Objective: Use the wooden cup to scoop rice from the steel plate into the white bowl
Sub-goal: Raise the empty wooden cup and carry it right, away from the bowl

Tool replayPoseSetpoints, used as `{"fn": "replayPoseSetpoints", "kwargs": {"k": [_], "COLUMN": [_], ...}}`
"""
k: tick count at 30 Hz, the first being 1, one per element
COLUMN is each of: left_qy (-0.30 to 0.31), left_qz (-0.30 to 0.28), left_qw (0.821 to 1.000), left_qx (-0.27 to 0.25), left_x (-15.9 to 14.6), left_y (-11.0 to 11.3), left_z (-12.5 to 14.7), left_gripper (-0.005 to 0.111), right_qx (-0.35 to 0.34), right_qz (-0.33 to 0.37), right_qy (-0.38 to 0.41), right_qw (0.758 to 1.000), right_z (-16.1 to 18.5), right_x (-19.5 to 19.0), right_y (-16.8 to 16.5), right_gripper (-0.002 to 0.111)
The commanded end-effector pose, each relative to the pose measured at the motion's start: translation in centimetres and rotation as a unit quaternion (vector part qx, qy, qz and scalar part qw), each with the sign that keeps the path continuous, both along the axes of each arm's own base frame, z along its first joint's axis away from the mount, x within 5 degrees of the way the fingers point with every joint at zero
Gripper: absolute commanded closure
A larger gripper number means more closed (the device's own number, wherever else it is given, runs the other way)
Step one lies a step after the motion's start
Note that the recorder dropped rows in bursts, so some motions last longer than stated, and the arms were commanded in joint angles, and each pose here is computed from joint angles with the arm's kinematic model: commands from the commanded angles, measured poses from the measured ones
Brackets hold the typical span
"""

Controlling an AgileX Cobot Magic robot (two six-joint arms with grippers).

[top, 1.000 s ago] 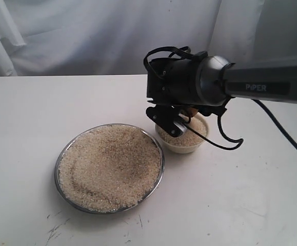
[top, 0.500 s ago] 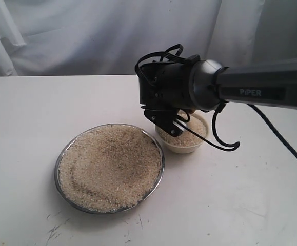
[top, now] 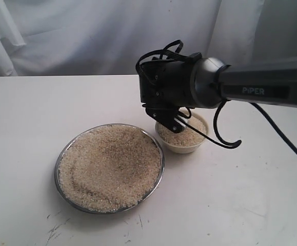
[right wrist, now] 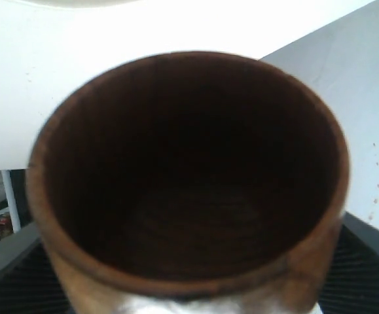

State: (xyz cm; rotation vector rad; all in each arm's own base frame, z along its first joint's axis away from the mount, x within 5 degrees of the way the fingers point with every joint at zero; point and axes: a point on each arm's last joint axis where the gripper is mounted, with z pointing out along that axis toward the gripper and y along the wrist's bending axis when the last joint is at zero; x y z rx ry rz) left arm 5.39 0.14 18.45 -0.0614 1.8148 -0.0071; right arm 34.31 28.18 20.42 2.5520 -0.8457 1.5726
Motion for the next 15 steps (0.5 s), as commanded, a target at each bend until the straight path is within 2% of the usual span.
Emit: {"fn": "replayPoseSetpoints", "kwargs": {"k": [1,4,6,10,15], "left_qy": [-0.007,-0.007,-0.007,-0.007,-0.007], "left_qz": [-0.001,-0.001,-0.001,-0.001,-0.001], "left_qw": [1.0,1.0,1.0,1.0,1.0], "left_qx": [0.001,0.001,0.001,0.001,0.001], "left_x": [0.0,0.0,0.0,0.0,0.0], "left_y": [0.0,0.0,0.0,0.0,0.0], "left_z": [0.0,0.0,0.0,0.0,0.0], "left_gripper": [0.107,0.107,0.107,0.107,0.107], "right_qx": [0.117,0.246,0.321,0.47,0.631], "right_qz": [-0.052,-0.136,-0.198,-0.278,-0.282], "right_qy": [-0.035,-0.013,0.038,0.113,0.138], "right_qw": [0.991,0.96,0.925,0.83,0.709], "right_z": [1.5,1.6,1.6,3.4,6.7], "right_x": [0.2,0.9,1.0,1.9,2.3], "right_y": [-0.6,-2.0,-3.3,-6.2,-10.0], "right_gripper": [0.108,0.108,0.108,0.108,0.108]}}
